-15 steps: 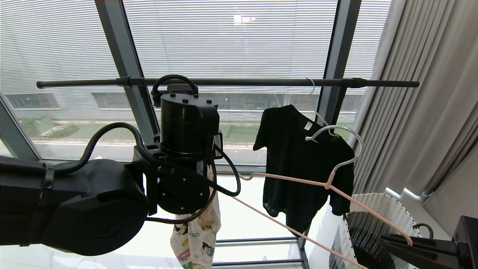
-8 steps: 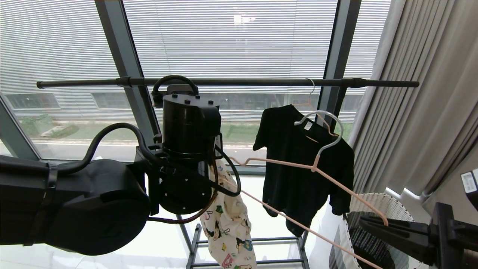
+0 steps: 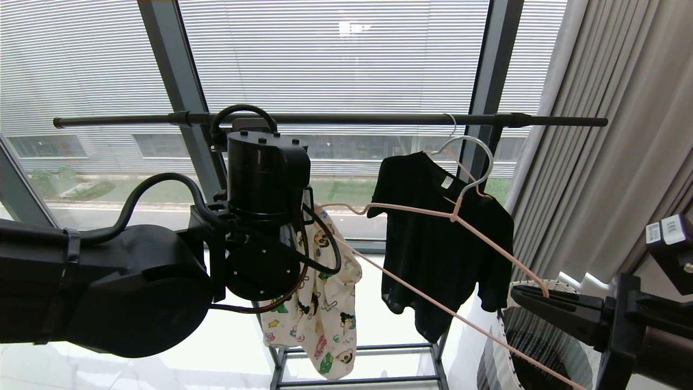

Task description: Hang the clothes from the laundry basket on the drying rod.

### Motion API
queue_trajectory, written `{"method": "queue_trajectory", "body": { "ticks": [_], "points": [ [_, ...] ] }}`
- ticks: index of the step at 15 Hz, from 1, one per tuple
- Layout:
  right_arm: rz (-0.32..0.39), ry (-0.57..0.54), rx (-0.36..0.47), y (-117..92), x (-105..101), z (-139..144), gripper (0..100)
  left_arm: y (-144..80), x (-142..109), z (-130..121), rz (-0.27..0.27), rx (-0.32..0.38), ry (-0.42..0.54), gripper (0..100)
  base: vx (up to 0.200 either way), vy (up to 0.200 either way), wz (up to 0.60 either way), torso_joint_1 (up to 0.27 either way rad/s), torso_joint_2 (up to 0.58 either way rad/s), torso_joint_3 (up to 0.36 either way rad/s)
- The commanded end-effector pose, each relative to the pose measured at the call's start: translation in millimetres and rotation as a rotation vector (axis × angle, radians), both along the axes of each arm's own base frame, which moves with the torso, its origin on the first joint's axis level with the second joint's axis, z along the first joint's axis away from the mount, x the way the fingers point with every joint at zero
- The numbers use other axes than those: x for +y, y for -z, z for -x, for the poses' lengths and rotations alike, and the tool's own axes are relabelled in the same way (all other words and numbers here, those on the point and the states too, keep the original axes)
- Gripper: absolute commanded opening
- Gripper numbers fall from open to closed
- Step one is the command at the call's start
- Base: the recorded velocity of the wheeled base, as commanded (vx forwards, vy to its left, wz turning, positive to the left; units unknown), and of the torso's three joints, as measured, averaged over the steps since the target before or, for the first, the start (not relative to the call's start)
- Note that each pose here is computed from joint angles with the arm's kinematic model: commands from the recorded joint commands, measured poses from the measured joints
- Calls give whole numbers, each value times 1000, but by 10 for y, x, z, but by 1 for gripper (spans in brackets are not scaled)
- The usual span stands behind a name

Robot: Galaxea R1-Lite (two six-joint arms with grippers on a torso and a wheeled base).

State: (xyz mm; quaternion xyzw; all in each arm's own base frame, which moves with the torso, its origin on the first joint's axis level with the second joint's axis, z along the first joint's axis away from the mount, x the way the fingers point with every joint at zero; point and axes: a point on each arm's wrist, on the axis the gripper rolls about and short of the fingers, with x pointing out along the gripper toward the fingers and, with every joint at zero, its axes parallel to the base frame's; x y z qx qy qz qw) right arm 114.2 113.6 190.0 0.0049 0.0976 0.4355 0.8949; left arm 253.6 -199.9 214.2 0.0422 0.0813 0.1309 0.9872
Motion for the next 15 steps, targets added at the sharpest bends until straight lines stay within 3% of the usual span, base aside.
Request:
{"method": "queue_trajectory", "body": {
  "ticks": [1,7,10,15],
  "points": [
    [0,-1,-2,-5,3,-2,0,-17,12,0,4,-5,-3,0,0,0,0,0,0,0],
    [-2,-34,-10,-26,43,19,0,-33,-5,-5,8,-9,0,0,0,0,0,0,0,0],
    [-9,-68,-16,-36,56,83,0,12,115,-133,-14,-5,-93,0,0,0,0,0,0,0],
    [-1,-79,-7,-20,90,72,0,-9,97,-116,-11,-10,-88,0,0,0,0,0,0,0]
  ]
}}
